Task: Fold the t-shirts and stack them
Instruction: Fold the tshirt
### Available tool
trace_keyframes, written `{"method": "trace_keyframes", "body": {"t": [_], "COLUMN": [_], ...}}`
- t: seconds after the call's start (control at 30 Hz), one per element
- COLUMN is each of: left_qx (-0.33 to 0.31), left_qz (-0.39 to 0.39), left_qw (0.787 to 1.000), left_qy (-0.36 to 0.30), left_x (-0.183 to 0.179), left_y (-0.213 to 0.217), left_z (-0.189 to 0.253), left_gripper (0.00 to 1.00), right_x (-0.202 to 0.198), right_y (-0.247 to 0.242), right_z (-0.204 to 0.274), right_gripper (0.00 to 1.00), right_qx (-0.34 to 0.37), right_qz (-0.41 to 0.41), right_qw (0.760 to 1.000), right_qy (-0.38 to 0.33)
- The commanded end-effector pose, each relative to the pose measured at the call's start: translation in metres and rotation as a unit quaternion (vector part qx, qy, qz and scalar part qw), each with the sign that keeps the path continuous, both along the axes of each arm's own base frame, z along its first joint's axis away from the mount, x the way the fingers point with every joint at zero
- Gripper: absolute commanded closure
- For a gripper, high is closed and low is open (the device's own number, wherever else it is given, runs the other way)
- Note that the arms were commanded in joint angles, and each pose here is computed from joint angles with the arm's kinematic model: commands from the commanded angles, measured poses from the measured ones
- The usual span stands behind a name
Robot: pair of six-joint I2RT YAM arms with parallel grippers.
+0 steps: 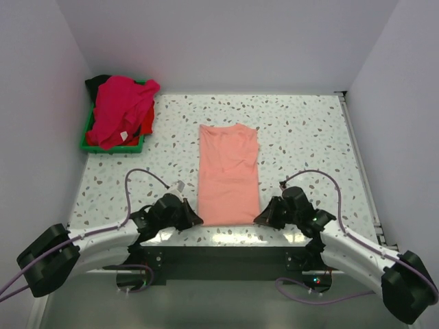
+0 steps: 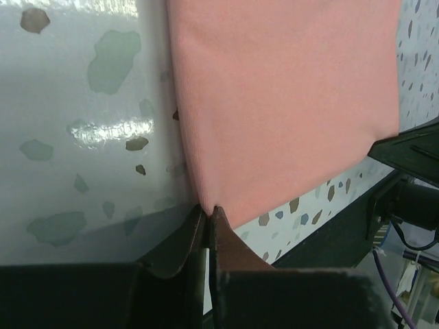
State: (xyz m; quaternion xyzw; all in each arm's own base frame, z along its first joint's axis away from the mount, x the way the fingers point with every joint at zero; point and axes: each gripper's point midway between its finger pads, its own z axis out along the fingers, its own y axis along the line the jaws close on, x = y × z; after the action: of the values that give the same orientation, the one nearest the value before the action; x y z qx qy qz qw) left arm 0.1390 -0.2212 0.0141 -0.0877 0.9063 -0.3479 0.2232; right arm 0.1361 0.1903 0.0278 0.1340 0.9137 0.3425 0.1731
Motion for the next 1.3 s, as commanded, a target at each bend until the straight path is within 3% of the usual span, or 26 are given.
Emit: {"method": "trace_keyframes", "body": {"t": [0.0, 0.27, 0.6, 0.7, 0.83, 0.97, 1.1, 1.23, 1.27], "left_qx": [0.015, 0.015, 0.024, 0.017, 0.034, 0.008, 0.003, 0.012, 0.004], "left_qz": [-0.003, -0.018, 0.019, 0.031, 0.048, 0.056, 0.075, 0.086, 0.081], "left_qw": [1.000, 1.000, 0.996, 0.993, 0.990, 0.989, 0.983, 0.983, 0.983], "left_qy": [0.015, 0.000, -0.081, -0.115, -0.127, -0.140, -0.165, -0.164, -0.164], "left_x": [-0.012, -0.023, 0.019, 0.042, 0.074, 0.112, 0.165, 0.221, 0.232], "left_y": [0.005, -0.003, -0.017, -0.027, -0.029, -0.032, -0.032, -0.030, -0.031], "left_z": [-0.003, 0.019, 0.089, 0.124, 0.136, 0.154, 0.186, 0.190, 0.194], "left_gripper": [1.00, 1.00, 1.00, 1.00, 1.00, 1.00, 1.00, 1.00, 1.00], "right_x": [-0.009, -0.026, 0.016, 0.033, 0.060, 0.093, 0.145, 0.202, 0.219], "right_y": [-0.007, -0.012, -0.014, -0.013, -0.007, 0.002, 0.013, 0.018, 0.021], "right_z": [0.005, 0.028, 0.103, 0.126, 0.146, 0.161, 0.198, 0.210, 0.192], "right_gripper": [1.00, 1.00, 1.00, 1.00, 1.00, 1.00, 1.00, 1.00, 1.00], "right_qx": [-0.008, 0.013, -0.025, -0.040, -0.065, -0.100, -0.113, -0.107, -0.113], "right_qz": [0.011, 0.046, 0.031, 0.020, 0.010, 0.010, -0.008, -0.015, -0.009], "right_qw": [1.000, 0.998, 0.988, 0.983, 0.978, 0.971, 0.962, 0.964, 0.968], "right_qy": [-0.011, -0.042, -0.151, -0.177, -0.198, -0.215, -0.247, -0.244, -0.222]}}
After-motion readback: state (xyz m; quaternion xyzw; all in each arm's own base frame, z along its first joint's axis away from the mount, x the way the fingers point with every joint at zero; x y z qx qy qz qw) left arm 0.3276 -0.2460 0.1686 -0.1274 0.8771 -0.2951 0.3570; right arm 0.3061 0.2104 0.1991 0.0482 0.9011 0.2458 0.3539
